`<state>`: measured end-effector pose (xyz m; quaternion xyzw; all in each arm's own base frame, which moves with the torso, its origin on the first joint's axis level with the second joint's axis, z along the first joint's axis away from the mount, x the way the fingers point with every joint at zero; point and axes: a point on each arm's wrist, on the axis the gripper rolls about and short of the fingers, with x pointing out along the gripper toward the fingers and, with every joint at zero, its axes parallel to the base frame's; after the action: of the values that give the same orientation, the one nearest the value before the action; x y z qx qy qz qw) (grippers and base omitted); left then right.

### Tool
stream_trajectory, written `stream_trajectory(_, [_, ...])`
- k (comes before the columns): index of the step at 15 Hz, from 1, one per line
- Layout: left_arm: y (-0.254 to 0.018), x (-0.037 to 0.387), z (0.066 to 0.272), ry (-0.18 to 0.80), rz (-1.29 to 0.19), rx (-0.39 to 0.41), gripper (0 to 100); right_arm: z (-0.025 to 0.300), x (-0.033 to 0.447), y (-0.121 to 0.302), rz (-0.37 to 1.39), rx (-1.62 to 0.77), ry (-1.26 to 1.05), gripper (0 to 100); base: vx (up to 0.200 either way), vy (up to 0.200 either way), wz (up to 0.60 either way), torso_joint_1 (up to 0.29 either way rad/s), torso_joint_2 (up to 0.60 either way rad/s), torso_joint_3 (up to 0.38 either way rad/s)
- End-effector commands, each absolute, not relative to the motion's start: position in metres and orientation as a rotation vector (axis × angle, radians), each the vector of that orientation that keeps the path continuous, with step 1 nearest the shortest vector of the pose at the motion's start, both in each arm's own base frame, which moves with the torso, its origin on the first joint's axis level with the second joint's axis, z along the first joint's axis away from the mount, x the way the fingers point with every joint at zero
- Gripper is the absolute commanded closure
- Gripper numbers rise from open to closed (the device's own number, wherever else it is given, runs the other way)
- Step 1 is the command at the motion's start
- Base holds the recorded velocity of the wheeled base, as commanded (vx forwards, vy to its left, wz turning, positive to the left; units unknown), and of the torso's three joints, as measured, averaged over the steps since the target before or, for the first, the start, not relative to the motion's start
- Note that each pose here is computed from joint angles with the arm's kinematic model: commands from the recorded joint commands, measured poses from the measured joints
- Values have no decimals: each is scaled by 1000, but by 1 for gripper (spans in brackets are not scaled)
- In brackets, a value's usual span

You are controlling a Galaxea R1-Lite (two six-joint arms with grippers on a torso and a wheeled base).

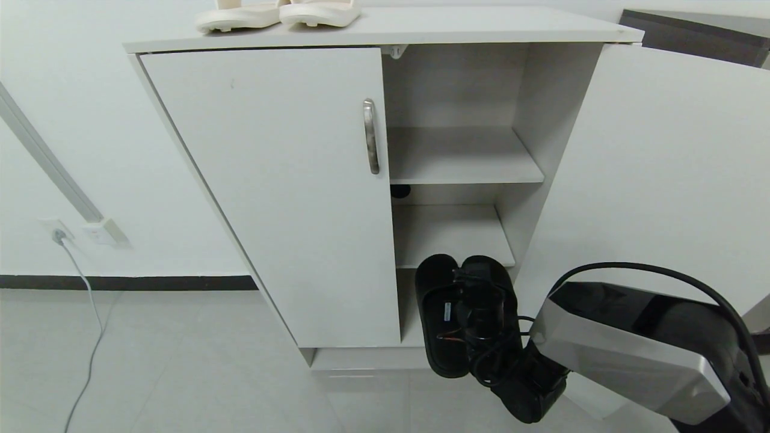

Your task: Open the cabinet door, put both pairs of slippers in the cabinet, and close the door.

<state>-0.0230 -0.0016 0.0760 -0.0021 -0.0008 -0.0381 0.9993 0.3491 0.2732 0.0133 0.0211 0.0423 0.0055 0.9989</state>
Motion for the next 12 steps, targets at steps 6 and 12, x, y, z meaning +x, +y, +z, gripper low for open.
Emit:
stream_trajectory(6, [-2, -23, 76, 2, -77, -3, 100, 20, 350, 273, 10, 52, 66, 100, 167, 0, 0, 1, 2, 3])
stream_trajectory(12, [-2, -23, 76, 0, -77, -5, 100, 20, 350, 273, 12, 47, 68, 100, 67, 0, 0, 2, 1, 1])
